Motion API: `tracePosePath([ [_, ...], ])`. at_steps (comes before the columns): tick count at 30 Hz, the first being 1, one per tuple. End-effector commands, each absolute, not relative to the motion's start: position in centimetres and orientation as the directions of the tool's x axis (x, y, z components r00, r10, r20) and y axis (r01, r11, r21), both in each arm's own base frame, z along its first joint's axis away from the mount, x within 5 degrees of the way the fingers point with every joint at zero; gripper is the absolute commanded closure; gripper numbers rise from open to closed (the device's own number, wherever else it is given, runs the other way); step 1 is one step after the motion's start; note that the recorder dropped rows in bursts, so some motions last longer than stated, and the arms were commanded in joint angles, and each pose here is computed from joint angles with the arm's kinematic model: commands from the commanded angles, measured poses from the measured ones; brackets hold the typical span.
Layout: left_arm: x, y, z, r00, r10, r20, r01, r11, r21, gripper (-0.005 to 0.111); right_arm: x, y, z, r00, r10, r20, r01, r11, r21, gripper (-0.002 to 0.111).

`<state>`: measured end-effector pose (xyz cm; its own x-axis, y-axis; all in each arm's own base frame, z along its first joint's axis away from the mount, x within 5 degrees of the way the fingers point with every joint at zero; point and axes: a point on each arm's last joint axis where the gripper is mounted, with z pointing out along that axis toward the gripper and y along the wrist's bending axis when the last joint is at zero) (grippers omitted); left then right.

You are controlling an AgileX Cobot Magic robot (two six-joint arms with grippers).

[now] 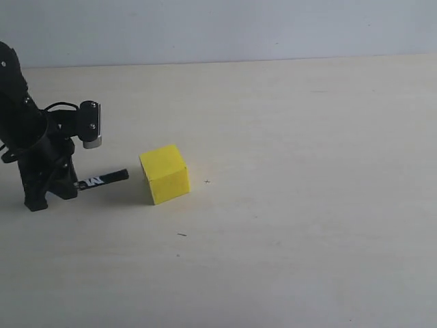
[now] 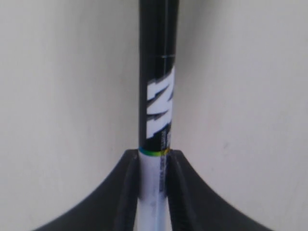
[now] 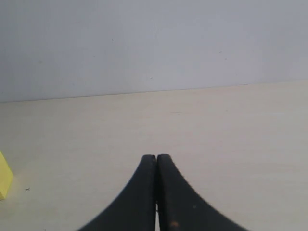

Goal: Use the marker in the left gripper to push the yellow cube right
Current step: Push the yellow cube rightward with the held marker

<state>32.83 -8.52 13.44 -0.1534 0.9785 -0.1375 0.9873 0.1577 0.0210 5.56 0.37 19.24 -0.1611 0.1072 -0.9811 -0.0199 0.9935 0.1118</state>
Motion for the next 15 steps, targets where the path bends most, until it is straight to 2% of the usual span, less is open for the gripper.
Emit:
tracePosePath([
  [1,33.4,-10.0,13.6,-0.187,0.958,-0.217,0.973,0.211,0.096,0.107,5.5,0.3,19.1,-0.155,0.103,-0.982,-0.017,0.994,0.106,0.108],
  [10,33.1,-13.6,13.8,-0.103,0.96,-0.26,0.973,0.152,0.172,0.107,5.5,0.3,19.1,-0.155,0.103,-0.982,-0.017,0.994,0.106,0.108],
  [15,33.7,-11.9,14.2,-0.072,0.977,-0.202,0.97,0.116,0.215,0.107,5.5,0.3,19.1,-0.155,0.103,-0.982,-0.017,0.994,0.106,0.108],
])
